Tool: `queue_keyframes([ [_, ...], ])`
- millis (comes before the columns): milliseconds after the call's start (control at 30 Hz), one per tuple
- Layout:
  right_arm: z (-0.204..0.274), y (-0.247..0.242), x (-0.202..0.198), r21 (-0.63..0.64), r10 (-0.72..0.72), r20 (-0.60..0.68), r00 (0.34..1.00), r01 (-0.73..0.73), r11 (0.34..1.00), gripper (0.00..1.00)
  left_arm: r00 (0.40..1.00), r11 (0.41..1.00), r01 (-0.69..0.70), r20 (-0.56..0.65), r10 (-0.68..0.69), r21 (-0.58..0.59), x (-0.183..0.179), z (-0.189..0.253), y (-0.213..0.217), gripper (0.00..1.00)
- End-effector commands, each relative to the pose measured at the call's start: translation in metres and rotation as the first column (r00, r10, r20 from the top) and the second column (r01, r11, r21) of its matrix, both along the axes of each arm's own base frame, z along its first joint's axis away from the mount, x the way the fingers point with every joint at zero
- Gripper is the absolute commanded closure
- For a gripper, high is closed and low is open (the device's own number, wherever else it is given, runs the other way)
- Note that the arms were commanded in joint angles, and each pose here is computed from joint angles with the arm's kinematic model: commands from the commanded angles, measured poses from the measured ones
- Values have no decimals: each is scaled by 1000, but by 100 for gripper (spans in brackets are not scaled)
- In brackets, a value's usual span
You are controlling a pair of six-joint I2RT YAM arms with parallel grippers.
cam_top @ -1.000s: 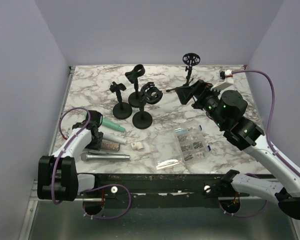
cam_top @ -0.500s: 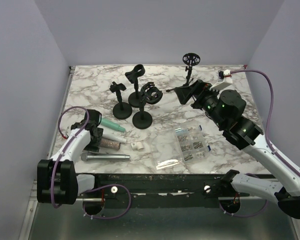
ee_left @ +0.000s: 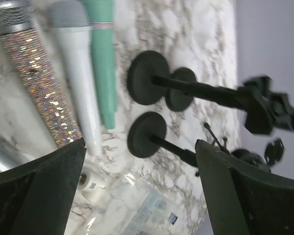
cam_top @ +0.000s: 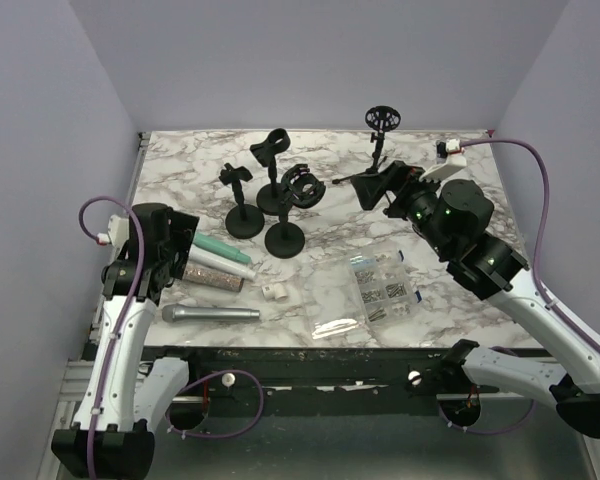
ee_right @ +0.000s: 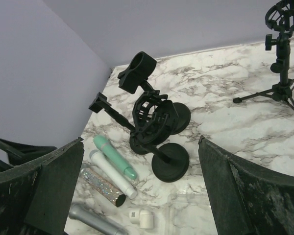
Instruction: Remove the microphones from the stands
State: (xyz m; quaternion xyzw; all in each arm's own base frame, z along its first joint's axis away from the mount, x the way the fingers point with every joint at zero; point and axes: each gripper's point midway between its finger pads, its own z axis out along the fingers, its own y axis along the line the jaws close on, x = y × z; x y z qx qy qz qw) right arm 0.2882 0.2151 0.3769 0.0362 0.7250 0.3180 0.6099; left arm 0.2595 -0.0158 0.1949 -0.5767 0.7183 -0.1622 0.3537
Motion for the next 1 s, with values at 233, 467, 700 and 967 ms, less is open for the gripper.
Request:
queue_keyframes([
  [233, 31, -82, -20, -187, -218, 124, 968, 239, 953, 0, 356, 739, 424, 654, -668, 524, -15, 241, -86, 1],
  [467, 72, -151, -56, -153, -387, 194, 901, 418, 896, 0, 129, 603, 278, 593, -795, 748, -57, 310, -96, 2],
  [700, 116, -197, -97, -16, -444, 288, 849, 468, 884, 0, 60, 566, 167, 565, -823, 807, -76, 332, -95, 2],
  [967, 130, -212, -115, 54, -453, 336, 826, 463, 885, 0, 43, 572, 191, 575, -817, 798, -71, 329, -98, 1],
])
